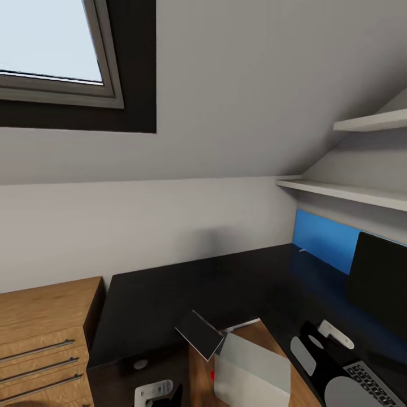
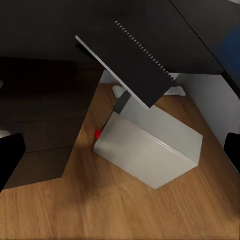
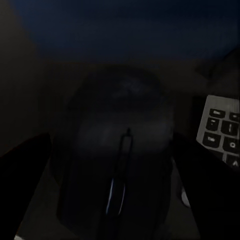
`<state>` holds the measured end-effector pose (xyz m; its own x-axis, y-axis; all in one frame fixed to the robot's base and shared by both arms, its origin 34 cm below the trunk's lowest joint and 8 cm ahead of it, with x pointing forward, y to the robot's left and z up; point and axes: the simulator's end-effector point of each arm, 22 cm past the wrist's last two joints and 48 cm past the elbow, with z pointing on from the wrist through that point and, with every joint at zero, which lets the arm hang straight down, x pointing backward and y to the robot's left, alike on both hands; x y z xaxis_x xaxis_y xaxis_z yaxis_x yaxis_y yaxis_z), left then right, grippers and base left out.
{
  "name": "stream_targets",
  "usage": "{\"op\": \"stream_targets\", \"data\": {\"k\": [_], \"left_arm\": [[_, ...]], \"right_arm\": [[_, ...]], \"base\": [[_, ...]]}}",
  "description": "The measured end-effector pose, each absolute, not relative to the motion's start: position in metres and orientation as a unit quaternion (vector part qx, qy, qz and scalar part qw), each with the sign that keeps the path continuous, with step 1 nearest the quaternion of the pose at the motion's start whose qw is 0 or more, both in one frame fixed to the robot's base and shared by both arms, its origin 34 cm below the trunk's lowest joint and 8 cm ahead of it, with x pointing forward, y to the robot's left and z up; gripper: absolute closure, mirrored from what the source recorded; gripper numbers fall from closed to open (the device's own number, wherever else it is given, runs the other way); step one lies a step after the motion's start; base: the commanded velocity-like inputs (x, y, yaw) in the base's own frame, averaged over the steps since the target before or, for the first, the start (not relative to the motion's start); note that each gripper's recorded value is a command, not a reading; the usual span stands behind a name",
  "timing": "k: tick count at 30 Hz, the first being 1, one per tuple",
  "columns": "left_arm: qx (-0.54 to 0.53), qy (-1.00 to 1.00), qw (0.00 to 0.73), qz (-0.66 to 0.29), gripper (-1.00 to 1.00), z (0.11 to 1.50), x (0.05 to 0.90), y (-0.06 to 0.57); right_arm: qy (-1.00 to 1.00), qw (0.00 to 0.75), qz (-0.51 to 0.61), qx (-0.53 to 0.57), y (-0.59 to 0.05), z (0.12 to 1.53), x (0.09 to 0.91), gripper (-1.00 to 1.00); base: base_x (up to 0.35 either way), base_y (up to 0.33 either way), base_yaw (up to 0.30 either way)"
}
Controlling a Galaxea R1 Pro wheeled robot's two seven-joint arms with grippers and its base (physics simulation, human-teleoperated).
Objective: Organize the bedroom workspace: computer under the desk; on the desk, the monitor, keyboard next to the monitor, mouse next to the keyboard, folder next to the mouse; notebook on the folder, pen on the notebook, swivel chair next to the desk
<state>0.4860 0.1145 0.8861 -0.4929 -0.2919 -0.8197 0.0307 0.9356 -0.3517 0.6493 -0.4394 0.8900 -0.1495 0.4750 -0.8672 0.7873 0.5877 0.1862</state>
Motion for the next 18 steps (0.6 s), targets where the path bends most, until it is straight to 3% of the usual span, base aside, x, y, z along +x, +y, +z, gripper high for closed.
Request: {"op": "stream_targets", "data": {"k": [18], "left_arm": [[-0.083,0.850,0.497,-0.151,-1.00,0.863,0.489,0.119]], "right_arm": [[0.718,0.500,-0.175,0.452,-0.440,0.873,0.645,1.00]], "base": [[0.000,0.000,0.000]]}}
